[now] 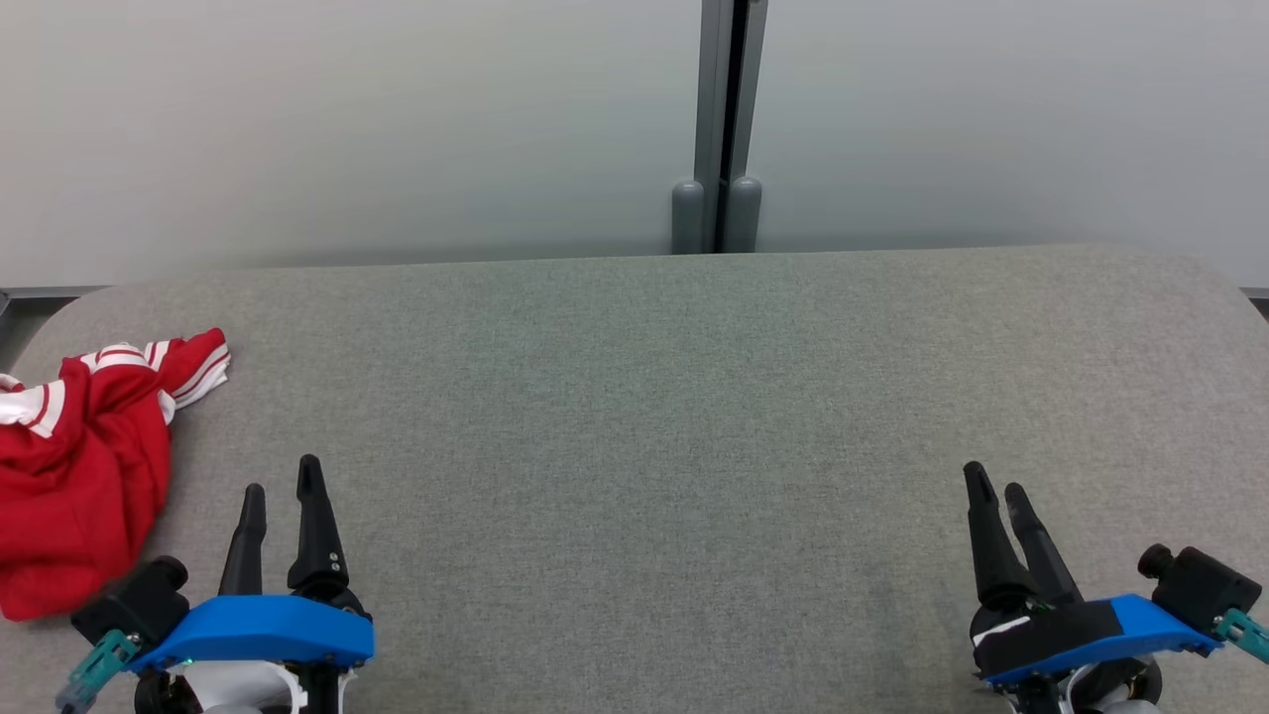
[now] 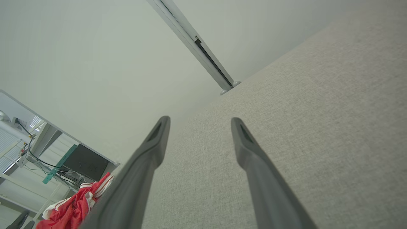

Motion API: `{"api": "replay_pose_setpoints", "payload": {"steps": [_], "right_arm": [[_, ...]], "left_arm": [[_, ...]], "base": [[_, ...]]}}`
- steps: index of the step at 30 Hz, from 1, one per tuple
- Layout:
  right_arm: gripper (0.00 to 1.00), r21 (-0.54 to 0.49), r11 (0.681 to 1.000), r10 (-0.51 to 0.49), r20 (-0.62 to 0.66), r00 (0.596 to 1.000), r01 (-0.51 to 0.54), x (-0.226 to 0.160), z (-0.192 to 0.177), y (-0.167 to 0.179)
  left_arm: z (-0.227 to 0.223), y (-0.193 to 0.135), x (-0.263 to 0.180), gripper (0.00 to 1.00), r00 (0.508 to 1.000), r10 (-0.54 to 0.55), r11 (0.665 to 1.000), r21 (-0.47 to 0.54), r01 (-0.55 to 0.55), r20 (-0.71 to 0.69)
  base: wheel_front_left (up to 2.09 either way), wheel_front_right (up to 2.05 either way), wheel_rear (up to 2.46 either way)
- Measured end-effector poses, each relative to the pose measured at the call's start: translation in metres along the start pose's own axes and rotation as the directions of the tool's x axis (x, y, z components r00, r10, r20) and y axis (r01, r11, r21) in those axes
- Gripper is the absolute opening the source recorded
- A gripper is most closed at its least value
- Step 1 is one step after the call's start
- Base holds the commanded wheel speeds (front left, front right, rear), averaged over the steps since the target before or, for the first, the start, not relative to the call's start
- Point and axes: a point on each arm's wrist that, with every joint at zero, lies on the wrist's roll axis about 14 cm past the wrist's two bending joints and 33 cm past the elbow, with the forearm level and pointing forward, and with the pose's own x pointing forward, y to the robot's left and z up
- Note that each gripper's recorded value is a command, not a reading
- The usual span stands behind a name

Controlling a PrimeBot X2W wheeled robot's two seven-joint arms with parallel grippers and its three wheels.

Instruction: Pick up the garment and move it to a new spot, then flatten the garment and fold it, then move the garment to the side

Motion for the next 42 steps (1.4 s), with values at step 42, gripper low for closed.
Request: {"api": "replay_pose_setpoints", "payload": {"steps": [42], "right_arm": [[1.00,-0.436,0.897,0.061,-0.048,0.997,-0.076,0.001,-0.018,0.005]], "left_arm": [[-0.022,0.005,0.003,1.00,0.997,0.023,0.926,0.377,0.006,-0.073]], "base": [[0.00,0.00,0.00]]}}
